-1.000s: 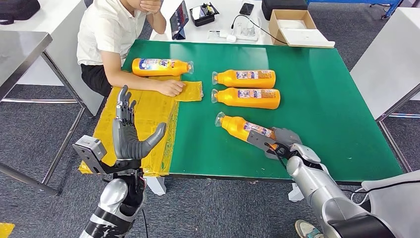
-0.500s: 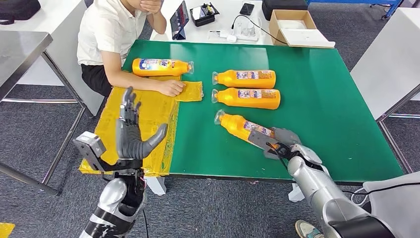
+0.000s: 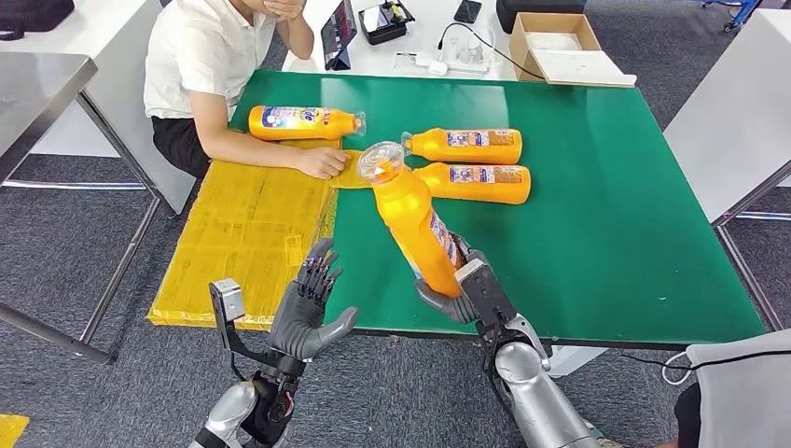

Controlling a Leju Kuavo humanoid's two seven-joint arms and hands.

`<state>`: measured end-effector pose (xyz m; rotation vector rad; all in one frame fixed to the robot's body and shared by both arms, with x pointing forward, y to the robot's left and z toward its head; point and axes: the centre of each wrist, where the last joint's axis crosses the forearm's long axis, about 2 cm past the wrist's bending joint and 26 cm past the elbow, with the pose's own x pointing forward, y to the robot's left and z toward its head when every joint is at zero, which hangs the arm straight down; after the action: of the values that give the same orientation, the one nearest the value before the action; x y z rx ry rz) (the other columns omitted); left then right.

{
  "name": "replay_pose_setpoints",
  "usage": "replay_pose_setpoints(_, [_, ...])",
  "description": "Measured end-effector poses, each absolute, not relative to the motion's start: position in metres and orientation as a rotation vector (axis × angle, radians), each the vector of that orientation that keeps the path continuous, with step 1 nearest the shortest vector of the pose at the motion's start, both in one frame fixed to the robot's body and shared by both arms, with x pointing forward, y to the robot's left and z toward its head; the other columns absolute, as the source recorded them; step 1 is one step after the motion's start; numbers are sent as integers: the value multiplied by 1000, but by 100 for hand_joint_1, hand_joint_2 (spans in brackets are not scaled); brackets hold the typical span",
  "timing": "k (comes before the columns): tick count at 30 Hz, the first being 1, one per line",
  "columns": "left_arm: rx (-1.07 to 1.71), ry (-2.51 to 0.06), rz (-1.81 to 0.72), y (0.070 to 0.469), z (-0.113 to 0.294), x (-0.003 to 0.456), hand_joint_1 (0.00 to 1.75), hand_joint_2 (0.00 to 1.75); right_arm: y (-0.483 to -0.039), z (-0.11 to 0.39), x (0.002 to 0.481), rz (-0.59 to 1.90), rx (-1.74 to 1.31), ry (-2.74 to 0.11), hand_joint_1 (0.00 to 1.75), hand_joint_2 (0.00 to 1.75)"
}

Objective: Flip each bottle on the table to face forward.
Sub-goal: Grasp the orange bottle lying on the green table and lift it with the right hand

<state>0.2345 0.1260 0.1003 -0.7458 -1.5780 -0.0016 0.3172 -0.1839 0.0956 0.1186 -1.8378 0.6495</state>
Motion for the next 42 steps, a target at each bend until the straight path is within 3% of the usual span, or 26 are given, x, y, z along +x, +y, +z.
replay_pose_setpoints(18, [-760,-1603,-95,119,100,230,0,175,-160,91,310,929,172,-1785,175,175])
replay_pose_setpoints(33, [-898,-1607,44,115,116,235,0,175,-125,84,289,1163,291,-1882,175,175])
replay_pose_setpoints(42, [-964,-1575,95,116,117,237,0,175,-119,83,285,1178,310,-1906,175,175])
